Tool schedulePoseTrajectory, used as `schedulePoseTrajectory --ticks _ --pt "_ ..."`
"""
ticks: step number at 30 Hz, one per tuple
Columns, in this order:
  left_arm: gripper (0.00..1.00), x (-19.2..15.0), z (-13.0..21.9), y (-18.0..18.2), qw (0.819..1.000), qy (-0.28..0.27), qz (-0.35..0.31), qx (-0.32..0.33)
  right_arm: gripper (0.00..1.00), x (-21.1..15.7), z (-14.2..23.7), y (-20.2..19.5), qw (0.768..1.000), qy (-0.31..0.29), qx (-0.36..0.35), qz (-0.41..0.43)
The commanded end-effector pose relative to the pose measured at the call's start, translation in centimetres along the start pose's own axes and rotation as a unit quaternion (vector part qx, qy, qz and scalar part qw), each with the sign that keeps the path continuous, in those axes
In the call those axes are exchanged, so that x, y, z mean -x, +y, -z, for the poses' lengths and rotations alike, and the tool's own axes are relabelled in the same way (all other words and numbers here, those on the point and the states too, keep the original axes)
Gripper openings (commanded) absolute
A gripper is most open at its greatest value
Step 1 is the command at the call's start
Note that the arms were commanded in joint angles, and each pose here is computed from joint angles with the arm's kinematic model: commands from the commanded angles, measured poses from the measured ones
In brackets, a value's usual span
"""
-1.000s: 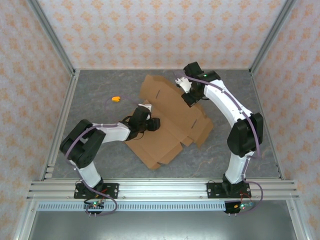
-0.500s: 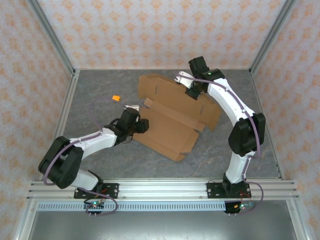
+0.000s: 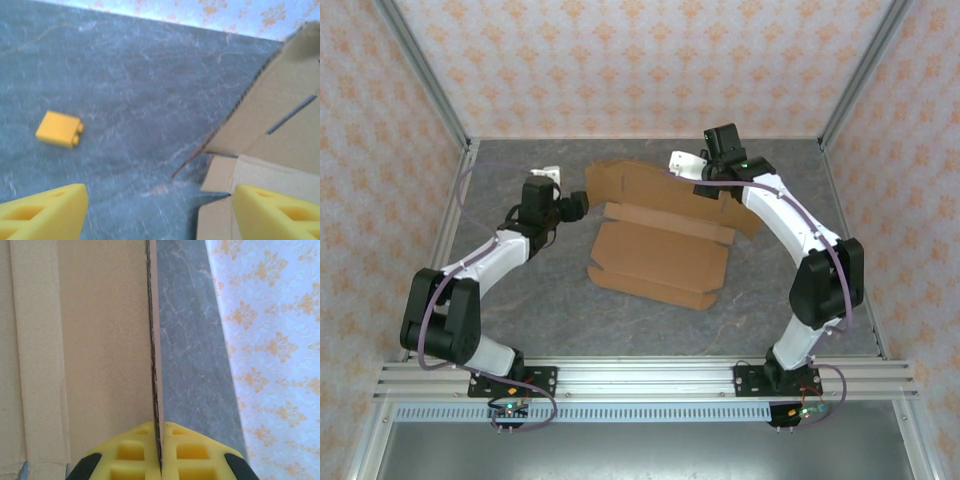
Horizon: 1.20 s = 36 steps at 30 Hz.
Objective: Fold the paper box
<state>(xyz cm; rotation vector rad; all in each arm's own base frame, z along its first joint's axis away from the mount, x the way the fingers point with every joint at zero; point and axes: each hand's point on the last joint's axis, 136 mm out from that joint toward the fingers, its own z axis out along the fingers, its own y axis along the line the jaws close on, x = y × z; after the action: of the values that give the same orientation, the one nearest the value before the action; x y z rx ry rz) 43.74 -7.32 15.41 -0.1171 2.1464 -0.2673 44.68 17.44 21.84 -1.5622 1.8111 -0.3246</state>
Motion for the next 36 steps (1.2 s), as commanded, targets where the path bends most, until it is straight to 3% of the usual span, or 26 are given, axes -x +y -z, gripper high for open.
schedulePoseTrajectory --ticks 1,10,18,28,36 --pt "0.77 2.1 -0.9 -1.4 0.997 -0.017 -0.059 -0.056 0.00 1.0 1.5 -1.4 0.999 -0.024 -0.030 0.026" --pt "0.73 3.4 -1.0 -1.9 0.990 0.016 -0.124 -0.057 0.00 1.1 0.9 -1.1 0.999 -0.025 -0.020 0.033" --pt "0.72 4.4 1.2 -3.0 0.990 0.004 -0.122 -0.076 0.00 0.5 -0.1 -0.1 0.999 -0.015 -0.020 0.039" --pt "0.69 5.6 2.1 -2.6 0.993 0.000 -0.108 -0.047 0.00 0.3 -1.2 -0.3 0.993 -0.001 -0.087 0.081" --pt "0.69 5.8 2.7 -4.3 0.989 -0.006 -0.110 -0.095 0.05 0.3 -1.3 -0.1 0.989 -0.001 -0.106 0.099"
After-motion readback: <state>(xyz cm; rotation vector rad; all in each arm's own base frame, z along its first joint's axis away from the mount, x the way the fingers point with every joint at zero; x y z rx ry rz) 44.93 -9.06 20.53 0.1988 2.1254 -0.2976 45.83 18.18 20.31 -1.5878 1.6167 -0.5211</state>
